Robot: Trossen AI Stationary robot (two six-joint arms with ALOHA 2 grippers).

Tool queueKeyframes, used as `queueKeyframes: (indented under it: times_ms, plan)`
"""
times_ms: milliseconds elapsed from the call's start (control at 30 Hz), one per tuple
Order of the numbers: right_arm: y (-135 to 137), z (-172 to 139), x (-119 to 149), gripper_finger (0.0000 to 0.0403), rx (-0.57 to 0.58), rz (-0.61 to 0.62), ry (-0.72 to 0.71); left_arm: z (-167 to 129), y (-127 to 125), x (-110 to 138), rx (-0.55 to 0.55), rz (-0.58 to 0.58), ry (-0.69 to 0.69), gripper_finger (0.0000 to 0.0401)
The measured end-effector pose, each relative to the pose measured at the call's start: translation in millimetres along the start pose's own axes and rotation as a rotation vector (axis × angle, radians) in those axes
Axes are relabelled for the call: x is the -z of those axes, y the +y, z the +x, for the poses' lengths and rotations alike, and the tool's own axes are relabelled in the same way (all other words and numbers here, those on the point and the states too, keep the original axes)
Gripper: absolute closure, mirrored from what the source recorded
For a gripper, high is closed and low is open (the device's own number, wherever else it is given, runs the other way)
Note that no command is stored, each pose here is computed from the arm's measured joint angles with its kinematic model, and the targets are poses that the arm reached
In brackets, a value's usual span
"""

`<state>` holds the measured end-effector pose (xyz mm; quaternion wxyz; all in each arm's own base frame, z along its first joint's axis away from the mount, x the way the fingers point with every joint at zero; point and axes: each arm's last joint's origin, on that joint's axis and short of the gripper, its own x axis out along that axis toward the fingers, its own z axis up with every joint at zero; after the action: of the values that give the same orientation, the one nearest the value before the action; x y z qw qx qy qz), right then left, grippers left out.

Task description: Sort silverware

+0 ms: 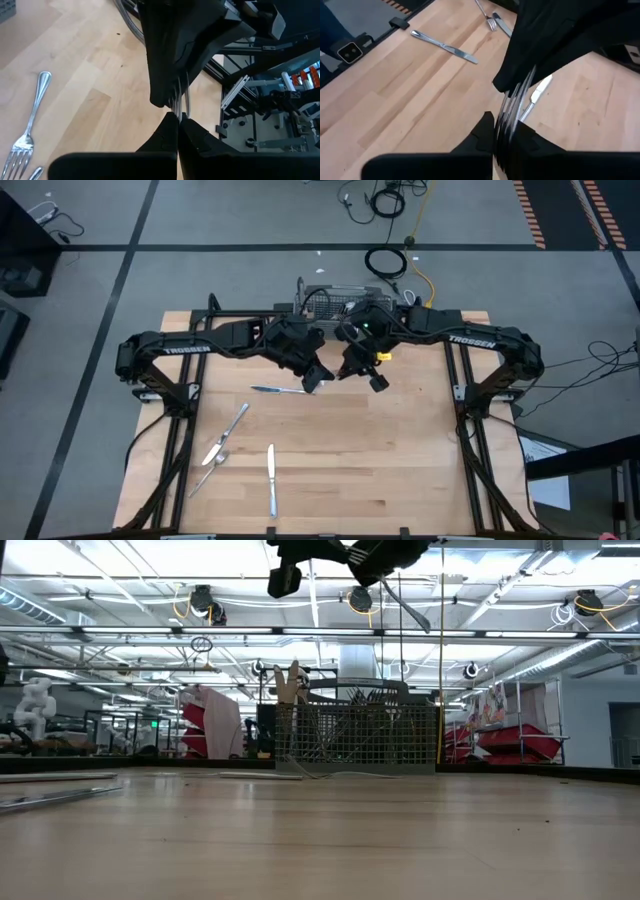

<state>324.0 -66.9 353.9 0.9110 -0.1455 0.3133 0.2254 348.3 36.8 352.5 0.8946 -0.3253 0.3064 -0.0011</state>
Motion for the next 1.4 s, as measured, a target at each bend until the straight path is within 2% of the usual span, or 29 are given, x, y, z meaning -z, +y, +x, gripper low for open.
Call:
queueKeyframes:
  times_ms: [167,267,500,700,867,1033,1100,1267,1400]
  plan:
    - [0.8,0.5,0.0,0.0399,0.010,-0.008,0.013,0.0,0.2,-0.2,-0.011,0.001,-0.008,0.0401]
    - [0.5,0.5,0.4,0.0400,0.060,-0.029,0.052,0.0,0.8,0.1,-0.021,0.024,-0.007,0.0400]
    - [-13.8,-12.4,7.8,0.0402,0.134,-0.018,0.051,-6.5,5.9,-5.8,-0.040,0.071,-0.044,0.0348]
    - [-33.0,-54.1,17.5,0.0403,0.343,0.006,0.045,-23.8,5.1,-10.1,-0.005,0.099,-0.069,0.0326]
    - [-51.6,-102.2,21.7,0.0403,0.558,0.079,-0.094,-43.7,5.7,-21.2,-0.020,0.137,-0.186,0.0325]
    - [-63.0,-153.3,8.8,0.0403,0.773,0.087,-0.396,-81.4,-7.4,-36.1,-0.073,0.319,-0.447,0.0324]
    - [-66.3,-167.0,7.9,0.0403,0.829,0.098,-0.472,-97.0,-15.4,-38.0,-0.094,0.402,-0.535,0.0324]
    - [-66.3,-175.1,24.2,0.0403,0.908,0.132,-0.572,-139.2,-30.0,-35.2,-0.183,0.564,-0.695,0.0324]
    - [-55.1,-164.0,61.7,0.0403,0.960,0.190,-0.695,-165.2,-37.0,-26.3,-0.226,0.654,-0.754,0.0324]
